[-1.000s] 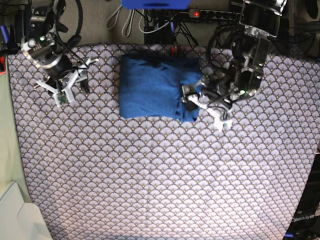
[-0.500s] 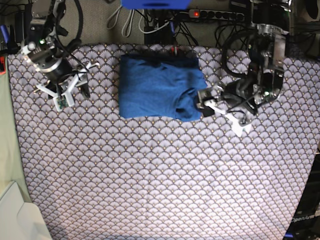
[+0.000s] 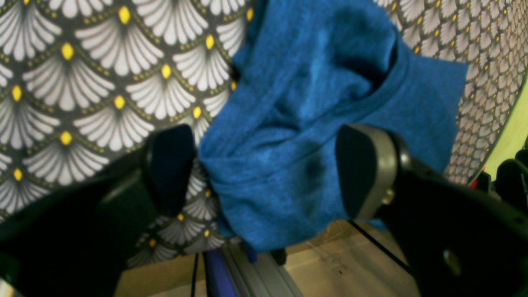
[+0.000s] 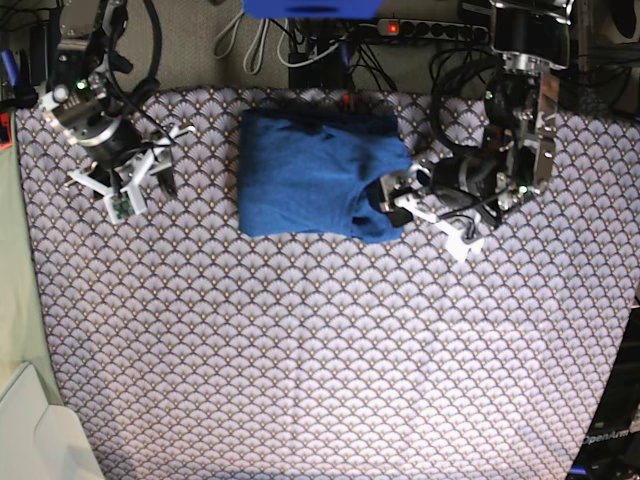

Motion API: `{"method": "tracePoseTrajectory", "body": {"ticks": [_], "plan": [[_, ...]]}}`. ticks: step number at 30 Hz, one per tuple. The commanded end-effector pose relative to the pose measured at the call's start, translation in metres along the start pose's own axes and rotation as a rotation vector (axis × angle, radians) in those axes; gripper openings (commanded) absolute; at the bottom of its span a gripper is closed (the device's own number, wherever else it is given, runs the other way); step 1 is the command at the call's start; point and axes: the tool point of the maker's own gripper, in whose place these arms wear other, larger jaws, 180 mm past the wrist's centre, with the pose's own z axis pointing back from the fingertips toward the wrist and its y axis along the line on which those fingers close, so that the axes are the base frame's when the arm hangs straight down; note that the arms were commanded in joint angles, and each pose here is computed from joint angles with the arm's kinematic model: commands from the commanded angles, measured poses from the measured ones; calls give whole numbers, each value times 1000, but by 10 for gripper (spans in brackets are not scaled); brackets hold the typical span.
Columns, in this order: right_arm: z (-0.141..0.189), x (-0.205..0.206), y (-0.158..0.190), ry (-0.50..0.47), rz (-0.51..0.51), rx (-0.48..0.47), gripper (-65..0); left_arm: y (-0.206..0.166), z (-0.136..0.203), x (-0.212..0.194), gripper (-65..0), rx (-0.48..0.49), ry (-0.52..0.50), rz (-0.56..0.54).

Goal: Fold the T-shirt properly
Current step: 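Grasp the stack's side edge with the left gripper and tuck it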

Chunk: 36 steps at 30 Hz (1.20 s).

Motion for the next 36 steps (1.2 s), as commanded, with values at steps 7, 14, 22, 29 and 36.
{"method": "tracePoseTrajectory", "body": {"ticks": [7, 14, 22, 29, 36], "plan": [[3, 13, -2, -47, 11, 0, -373, -18, -8, -5, -126, -21, 42, -57], [4, 10, -3, -40, 12, -3, -373, -6, -11, 0, -126, 10, 20, -55], [4, 9, -1, -38, 9, 2, -373, -7, -26, -17, -126, 22, 63, -92], [4, 9, -1, -39, 8, 2, -373, -27, -33, -28, -126, -19, 83, -97], [4, 9, -1, -39, 8, 2, -373, -33, -37, -35, -127, -35, 99, -85]]}}
